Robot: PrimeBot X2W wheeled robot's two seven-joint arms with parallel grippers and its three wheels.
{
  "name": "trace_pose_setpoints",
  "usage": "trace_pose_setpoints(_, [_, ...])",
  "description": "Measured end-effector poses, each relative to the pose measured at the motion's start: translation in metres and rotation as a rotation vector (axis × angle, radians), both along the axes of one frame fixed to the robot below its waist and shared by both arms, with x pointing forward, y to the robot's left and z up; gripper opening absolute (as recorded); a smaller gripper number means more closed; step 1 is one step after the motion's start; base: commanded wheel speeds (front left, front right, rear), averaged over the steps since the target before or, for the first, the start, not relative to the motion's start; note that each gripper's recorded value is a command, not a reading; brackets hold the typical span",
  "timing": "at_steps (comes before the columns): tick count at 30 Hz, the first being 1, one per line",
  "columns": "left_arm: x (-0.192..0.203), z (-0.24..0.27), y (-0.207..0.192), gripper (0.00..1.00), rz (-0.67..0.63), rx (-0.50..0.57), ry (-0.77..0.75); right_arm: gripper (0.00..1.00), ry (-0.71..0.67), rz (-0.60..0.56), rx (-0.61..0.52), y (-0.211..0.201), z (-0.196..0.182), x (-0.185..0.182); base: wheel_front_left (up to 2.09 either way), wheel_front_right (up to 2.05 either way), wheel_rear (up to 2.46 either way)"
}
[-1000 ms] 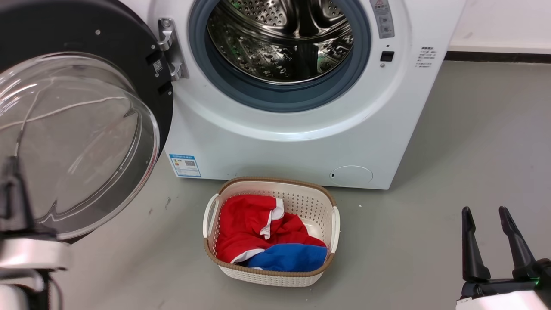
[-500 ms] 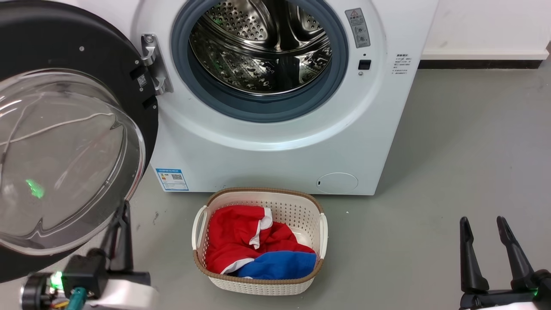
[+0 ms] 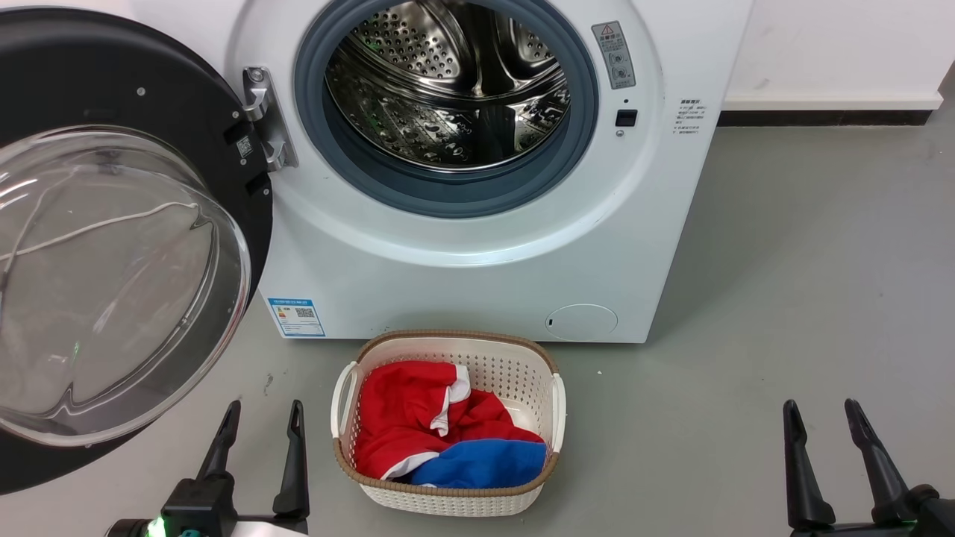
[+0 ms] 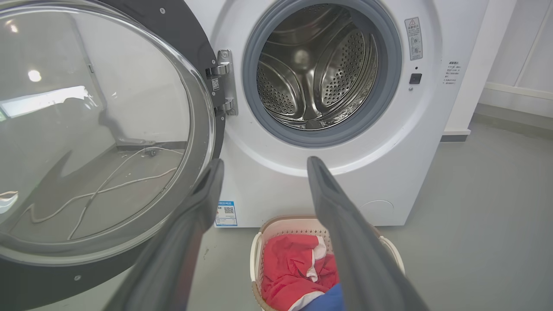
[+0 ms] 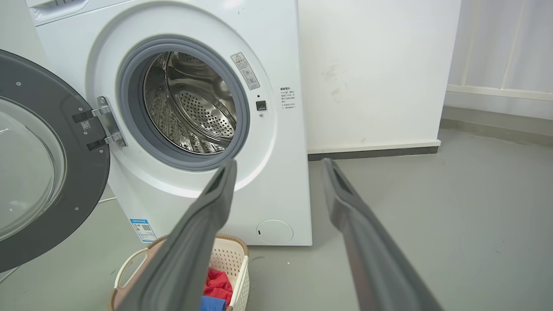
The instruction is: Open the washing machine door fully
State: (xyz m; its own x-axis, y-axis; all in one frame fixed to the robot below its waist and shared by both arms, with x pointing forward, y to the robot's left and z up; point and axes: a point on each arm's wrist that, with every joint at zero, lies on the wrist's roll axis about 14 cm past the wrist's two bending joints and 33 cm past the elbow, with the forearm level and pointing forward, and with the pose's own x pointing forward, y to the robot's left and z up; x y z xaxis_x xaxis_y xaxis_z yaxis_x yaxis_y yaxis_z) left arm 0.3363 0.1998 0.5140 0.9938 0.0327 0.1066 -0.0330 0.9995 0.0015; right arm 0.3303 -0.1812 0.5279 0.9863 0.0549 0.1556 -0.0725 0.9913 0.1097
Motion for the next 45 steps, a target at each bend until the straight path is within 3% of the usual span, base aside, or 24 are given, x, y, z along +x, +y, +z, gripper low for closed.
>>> trace_pose_setpoints(16, [-0.006,-0.002,-0.002,1.0,0.018,-0.001,0.005,1.0,0.016,0.003,0.007,0.001,-0.005,-0.002,0.0,0.0,0.0])
trace_pose_setpoints(17, [-0.006,-0.003,-0.001,0.0,0.02,-0.001,0.007,0.0,0.018,0.004,0.008,0.001,-0.006,-0.002,0.0,0.0,0.0])
trace_pose_setpoints(23, [-0.012,-0.027,-0.001,0.0,0.026,-0.024,0.09,0.0,0.077,0.003,0.021,0.001,-0.023,-0.004,0.0,0.0,0.0])
trace_pose_setpoints(45, [0.0,-0.037,0.01,0.0,0.069,-0.453,0.139,0.0,0.135,-0.026,0.424,-0.009,-0.031,0.01,0.0,0.0,0.0])
